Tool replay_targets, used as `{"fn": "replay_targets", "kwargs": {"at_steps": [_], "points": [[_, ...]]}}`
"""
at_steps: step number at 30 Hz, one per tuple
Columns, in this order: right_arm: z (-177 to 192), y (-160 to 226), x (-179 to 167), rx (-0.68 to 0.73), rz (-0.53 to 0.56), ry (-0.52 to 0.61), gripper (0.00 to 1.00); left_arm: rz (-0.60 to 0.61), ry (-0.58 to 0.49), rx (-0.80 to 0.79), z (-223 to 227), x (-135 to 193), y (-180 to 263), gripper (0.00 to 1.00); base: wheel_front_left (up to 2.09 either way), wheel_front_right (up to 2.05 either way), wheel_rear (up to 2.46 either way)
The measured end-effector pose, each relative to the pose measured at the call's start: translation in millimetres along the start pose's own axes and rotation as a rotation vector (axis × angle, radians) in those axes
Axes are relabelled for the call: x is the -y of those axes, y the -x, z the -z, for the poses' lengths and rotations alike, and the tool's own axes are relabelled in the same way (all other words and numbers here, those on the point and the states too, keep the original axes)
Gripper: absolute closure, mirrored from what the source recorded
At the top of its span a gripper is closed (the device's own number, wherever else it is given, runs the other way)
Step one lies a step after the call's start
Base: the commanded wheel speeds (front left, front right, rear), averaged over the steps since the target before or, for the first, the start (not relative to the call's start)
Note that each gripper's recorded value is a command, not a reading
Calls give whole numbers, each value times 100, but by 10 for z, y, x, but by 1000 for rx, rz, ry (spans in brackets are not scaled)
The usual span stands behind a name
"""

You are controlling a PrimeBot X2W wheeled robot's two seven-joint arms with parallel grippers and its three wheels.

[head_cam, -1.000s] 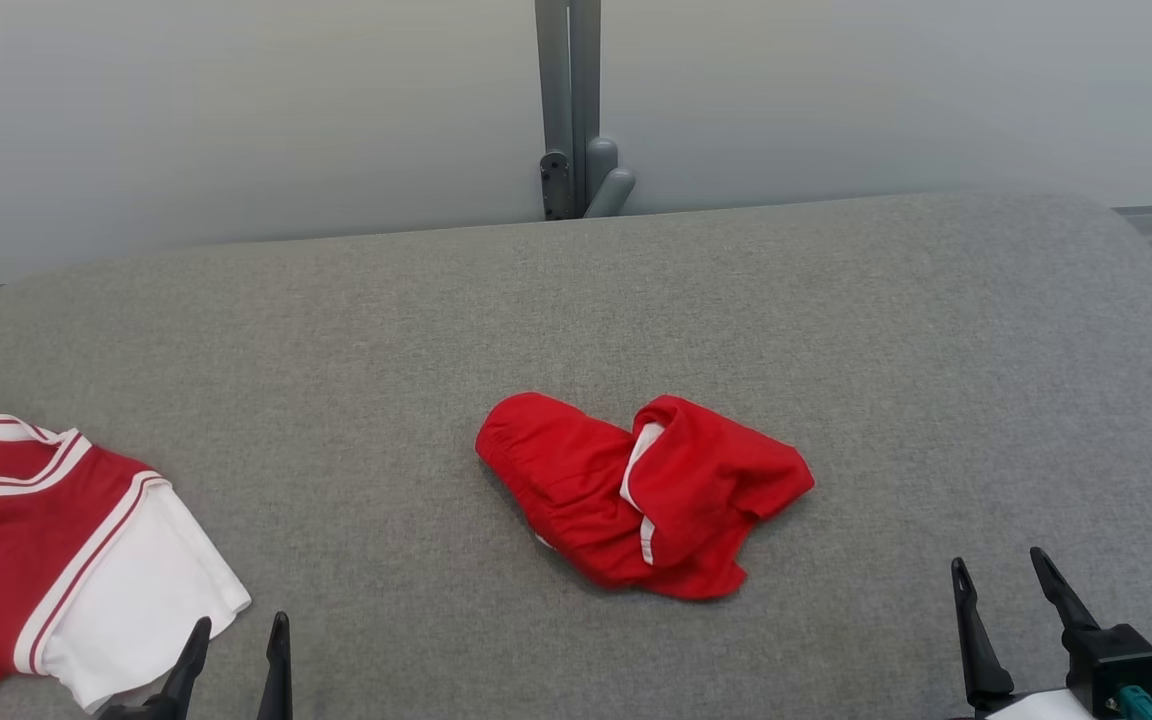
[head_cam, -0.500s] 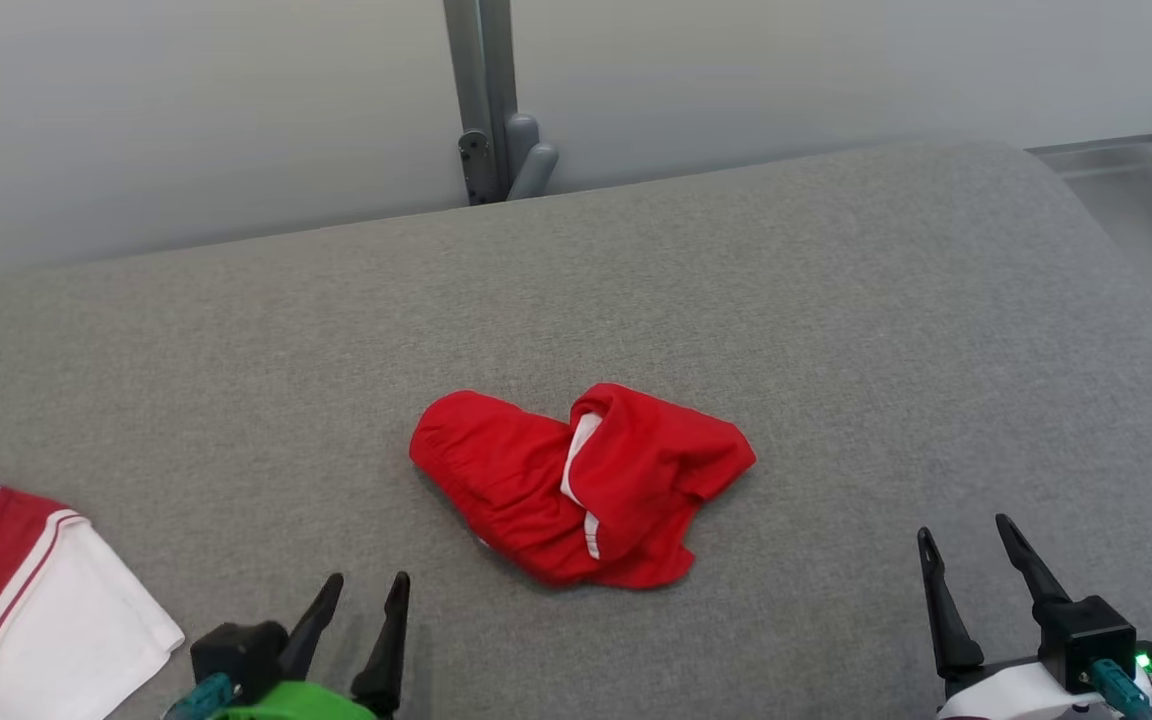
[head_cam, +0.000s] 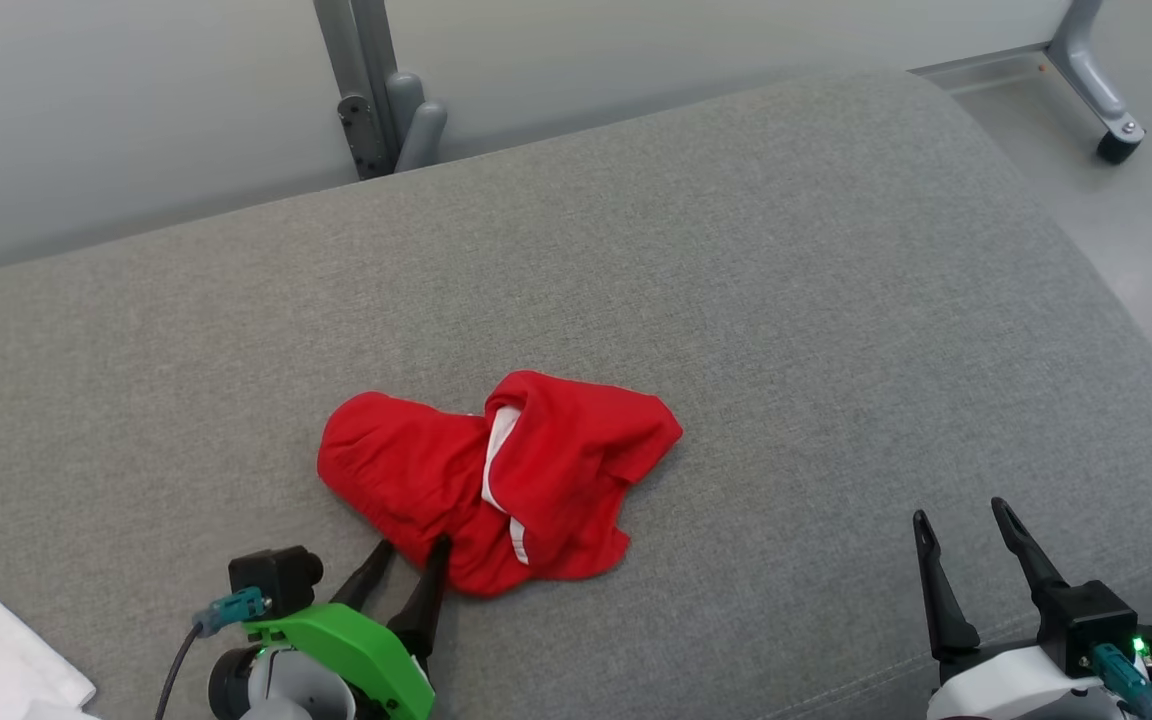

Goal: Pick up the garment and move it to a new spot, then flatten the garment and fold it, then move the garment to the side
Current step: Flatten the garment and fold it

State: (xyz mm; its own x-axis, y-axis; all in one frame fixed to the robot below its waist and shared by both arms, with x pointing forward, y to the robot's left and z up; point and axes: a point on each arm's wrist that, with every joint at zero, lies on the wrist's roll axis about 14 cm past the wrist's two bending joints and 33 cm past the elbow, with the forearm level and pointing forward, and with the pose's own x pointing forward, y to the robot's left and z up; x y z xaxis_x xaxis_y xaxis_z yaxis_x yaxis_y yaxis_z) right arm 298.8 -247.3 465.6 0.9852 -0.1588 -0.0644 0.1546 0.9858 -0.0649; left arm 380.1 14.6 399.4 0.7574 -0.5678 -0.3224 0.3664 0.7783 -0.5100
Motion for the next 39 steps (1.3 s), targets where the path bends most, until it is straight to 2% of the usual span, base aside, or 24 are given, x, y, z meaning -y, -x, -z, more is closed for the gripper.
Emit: {"fn": "replay_targets", "kwargs": {"at_steps": [4, 5, 6, 9, 14, 23, 28, 34, 39], "points": [[9, -20, 44, -6, 15, 0, 0, 26, 50, -73, 147, 99, -129, 0, 0, 0, 0], [18, -19, 51, -9, 18, -1, 0, 45, 59, -82, 161, 167, -163, 58, 0, 0, 0], [26, -16, 55, -12, 20, -2, 0, 60, 71, -91, 168, 221, -190, 100, 0, 0, 0], [40, -6, 63, -18, 24, -3, 0, 100, 52, -77, 104, 329, -259, 100, 0, 0, 0], [20, 8, 87, -9, 31, -4, 0, 144, -51, 27, -289, 414, -359, 100, 0, 0, 0], [-38, 44, 49, 16, 19, -17, 0, 302, -167, 219, -1176, 1081, -326, 100, 0, 0, 0], [-61, 68, 36, 27, 15, -22, 0, 417, -213, 285, -1492, 1601, -174, 100, 0, 0, 0], [-79, 104, 48, 35, 20, -26, 0, 525, -174, 347, -1701, 2141, -6, 100, 0, 0, 0], [-84, 159, 117, 39, 44, -27, 0, 622, -160, 344, -1686, 2554, 137, 100, 0, 0, 0]]}}
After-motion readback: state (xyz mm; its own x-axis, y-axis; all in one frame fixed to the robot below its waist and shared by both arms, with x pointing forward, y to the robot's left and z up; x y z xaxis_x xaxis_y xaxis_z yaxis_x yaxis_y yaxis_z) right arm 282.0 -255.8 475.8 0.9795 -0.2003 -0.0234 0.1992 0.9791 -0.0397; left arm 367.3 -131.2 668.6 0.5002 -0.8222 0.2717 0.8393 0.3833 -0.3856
